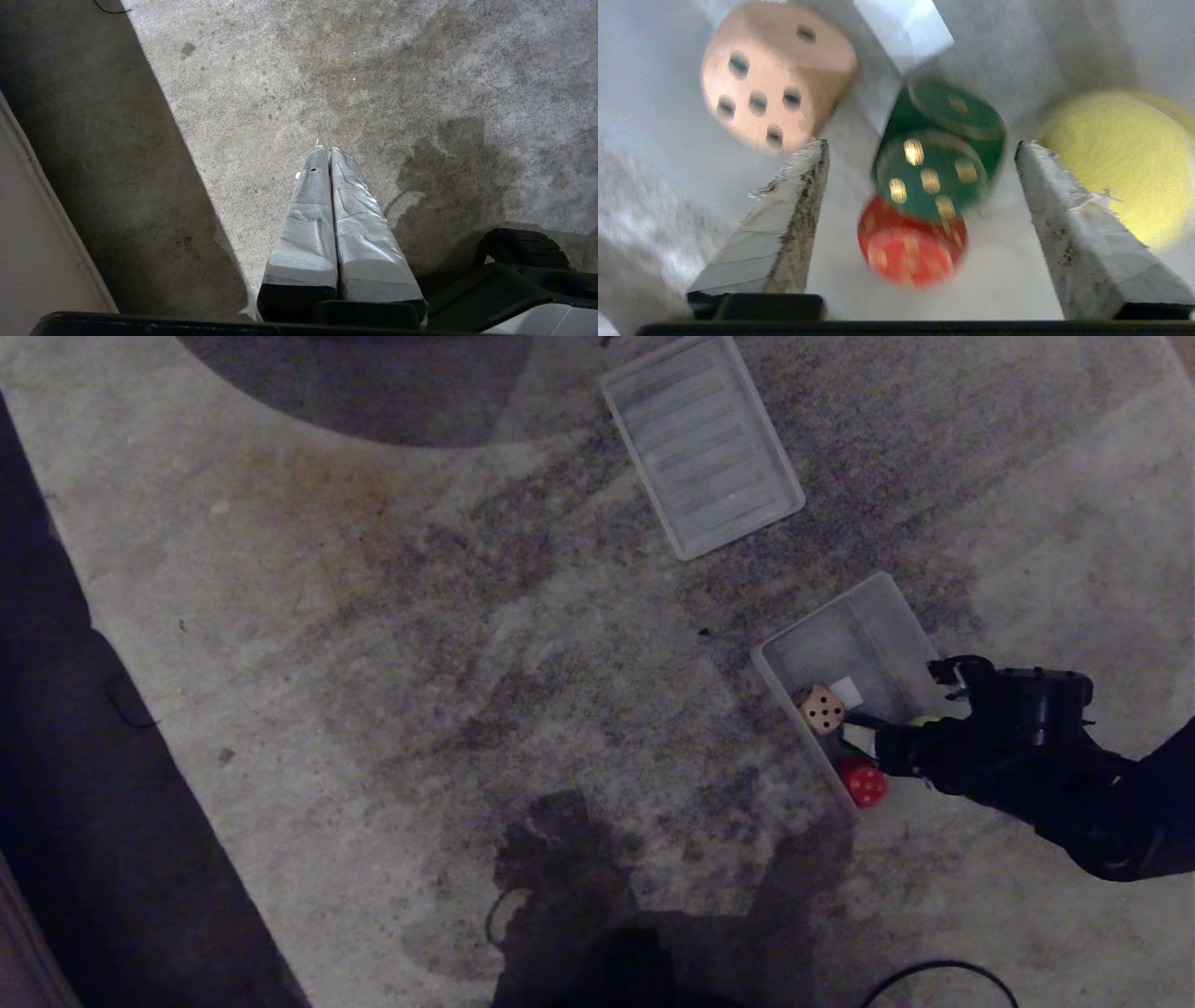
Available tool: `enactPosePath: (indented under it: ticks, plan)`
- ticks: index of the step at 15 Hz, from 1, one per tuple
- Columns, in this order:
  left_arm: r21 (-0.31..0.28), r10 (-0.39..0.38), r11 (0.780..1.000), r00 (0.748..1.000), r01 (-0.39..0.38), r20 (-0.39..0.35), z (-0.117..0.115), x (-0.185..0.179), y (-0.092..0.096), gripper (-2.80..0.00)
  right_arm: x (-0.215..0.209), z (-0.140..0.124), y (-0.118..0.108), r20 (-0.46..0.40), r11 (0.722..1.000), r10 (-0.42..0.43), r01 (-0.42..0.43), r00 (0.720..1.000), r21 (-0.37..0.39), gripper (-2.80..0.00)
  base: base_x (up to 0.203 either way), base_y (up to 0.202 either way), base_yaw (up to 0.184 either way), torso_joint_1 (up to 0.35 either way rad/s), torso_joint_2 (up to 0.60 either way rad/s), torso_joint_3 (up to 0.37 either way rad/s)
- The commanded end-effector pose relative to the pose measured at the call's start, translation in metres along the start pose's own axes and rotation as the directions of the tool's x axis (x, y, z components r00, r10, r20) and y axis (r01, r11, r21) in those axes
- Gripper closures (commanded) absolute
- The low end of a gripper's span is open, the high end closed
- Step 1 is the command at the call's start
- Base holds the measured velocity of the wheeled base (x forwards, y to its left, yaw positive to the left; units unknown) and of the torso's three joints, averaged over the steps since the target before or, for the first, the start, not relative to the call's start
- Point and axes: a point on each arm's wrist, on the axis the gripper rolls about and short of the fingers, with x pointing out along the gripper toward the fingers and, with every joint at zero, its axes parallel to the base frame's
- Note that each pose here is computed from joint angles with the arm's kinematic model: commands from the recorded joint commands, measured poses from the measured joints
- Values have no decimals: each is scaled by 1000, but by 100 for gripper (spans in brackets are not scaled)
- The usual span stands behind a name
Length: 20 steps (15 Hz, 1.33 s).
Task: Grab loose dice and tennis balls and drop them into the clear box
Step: Put the toys in the box, then pick up toys out of the box
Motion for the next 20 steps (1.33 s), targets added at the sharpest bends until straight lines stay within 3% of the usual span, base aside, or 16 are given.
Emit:
enactPosePath:
  ticks: [1, 2, 3, 7, 11, 15, 20]
  plan:
    - [-1, 1, 1000, 1000, -1, 1, 0, 0, 0, 0, -29, 15, 3, 44, 1000, 5, -4, 999, -12, -280, 0, 0, 0, 0, 0, 0]
    - [-1, 1, 1000, 1000, -1, 1, 0, 0, 0, 0, -44, 20, 5, 48, 1000, 4, -4, 999, -8, -280, 0, 0, 0, 0, 0, 0]
    - [-1, 1, 1000, 1000, -1, 0, 0, 0, 0, 0, -61, 24, 6, 50, 1000, 7, -7, 999, 6, 0, 0, 0, 0, 0, 0, 0]
    - [-1, 1, 1000, 1000, -1, 1, 0, 0, 0, 0, -137, 21, 13, -38, 999, 40, -39, 998, 14, 0, 0, 0, 0, 0, 0, 0]
    - [-1, 1, 1000, 1000, -1, 1, 0, 0, 0, 0, -209, -38, 13, -139, 999, 40, -41, 989, -2, 0, 0, 0, 0, 0, 0, 0]
    - [-1, 1, 1000, 1000, -1, -1, 0, 0, 0, 0, -262, -85, 11, -53, 997, 50, -53, 997, -58, 0, 0, 0, 0, 0, 0, 0]
    - [-1, 1, 1000, 1000, -1, -1, 0, 0, 0, 0, -307, -118, 10, 125, 993, 29, -15, 992, -114, 0, 0, 0, 0, 0, 0, 0]
